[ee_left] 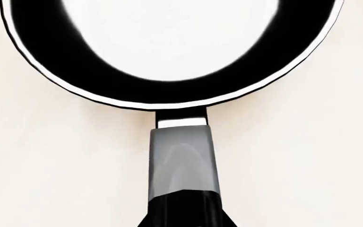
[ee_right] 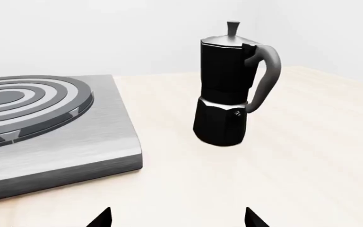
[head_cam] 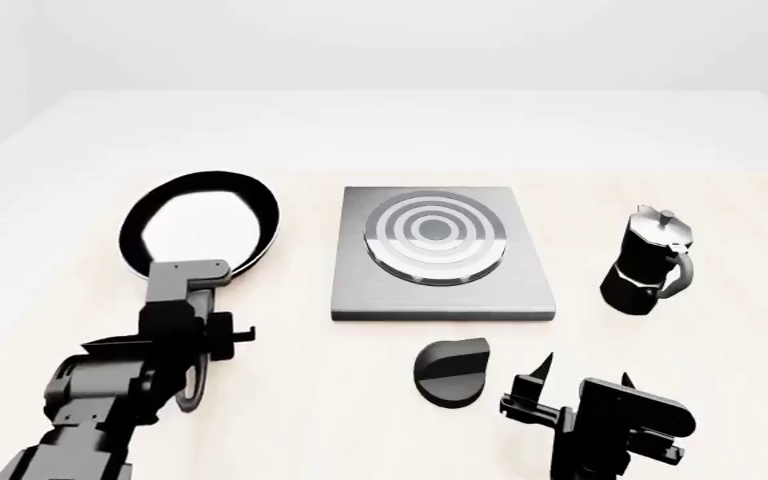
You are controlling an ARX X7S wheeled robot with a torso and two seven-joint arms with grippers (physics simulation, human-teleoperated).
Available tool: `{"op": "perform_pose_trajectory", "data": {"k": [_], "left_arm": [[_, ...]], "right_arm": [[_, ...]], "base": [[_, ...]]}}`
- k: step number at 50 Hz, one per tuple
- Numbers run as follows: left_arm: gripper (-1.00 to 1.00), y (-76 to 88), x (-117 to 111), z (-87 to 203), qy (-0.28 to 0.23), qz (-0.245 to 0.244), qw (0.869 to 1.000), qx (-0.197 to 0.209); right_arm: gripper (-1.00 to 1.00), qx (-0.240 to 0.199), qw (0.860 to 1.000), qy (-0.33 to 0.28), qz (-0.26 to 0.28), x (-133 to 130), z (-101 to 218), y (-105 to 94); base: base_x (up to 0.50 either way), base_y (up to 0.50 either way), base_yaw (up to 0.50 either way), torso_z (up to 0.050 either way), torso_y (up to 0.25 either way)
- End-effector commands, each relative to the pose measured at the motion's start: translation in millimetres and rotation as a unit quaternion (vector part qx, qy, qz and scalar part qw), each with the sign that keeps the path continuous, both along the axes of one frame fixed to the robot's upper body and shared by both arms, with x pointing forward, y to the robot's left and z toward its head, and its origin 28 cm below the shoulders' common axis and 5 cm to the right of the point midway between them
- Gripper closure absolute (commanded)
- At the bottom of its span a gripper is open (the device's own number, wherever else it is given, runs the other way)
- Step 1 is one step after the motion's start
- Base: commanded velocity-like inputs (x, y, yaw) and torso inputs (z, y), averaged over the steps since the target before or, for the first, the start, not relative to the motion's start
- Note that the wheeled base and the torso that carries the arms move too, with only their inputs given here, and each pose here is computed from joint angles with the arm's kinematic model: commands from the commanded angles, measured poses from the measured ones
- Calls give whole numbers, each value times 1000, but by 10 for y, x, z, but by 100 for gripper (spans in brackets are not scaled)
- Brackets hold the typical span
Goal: Turn on the stove and put the frying pan on it.
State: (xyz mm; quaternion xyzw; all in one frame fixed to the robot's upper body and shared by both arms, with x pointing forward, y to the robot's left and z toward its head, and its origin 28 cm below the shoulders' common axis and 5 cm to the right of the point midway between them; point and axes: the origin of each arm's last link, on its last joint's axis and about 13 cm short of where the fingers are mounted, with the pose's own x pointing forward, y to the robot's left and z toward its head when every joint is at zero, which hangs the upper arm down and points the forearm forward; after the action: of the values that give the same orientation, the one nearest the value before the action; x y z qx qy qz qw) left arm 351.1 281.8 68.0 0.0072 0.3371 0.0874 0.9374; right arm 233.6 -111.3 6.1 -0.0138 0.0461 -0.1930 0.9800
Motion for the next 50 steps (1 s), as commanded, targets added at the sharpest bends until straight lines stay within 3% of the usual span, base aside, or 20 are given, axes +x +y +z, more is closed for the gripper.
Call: {"op": "perform_pose_trajectory", "data": {"k": [1,16,34,50], "left_arm": [[100,-99,-23,405,-66,-45,997,21],[100,-314,13,811,-105,-121,986,49],[100,-621,218,1198,-116,-190,974,47],[100,-890,284,1191,-117,-213,968,61]], "right_arm": [[-100,0,1000,1,1,-6,1,1],[-100,1,1000,2,3,2,-2,1],[-100,0,1000,2,5,6,-2,-1],[-100,0,1000,2,8,4,4,-2]], "base": [[0,0,0,0,0],[0,0,0,0,1],[0,0,0,0,2],[0,0,0,0,1]]}}
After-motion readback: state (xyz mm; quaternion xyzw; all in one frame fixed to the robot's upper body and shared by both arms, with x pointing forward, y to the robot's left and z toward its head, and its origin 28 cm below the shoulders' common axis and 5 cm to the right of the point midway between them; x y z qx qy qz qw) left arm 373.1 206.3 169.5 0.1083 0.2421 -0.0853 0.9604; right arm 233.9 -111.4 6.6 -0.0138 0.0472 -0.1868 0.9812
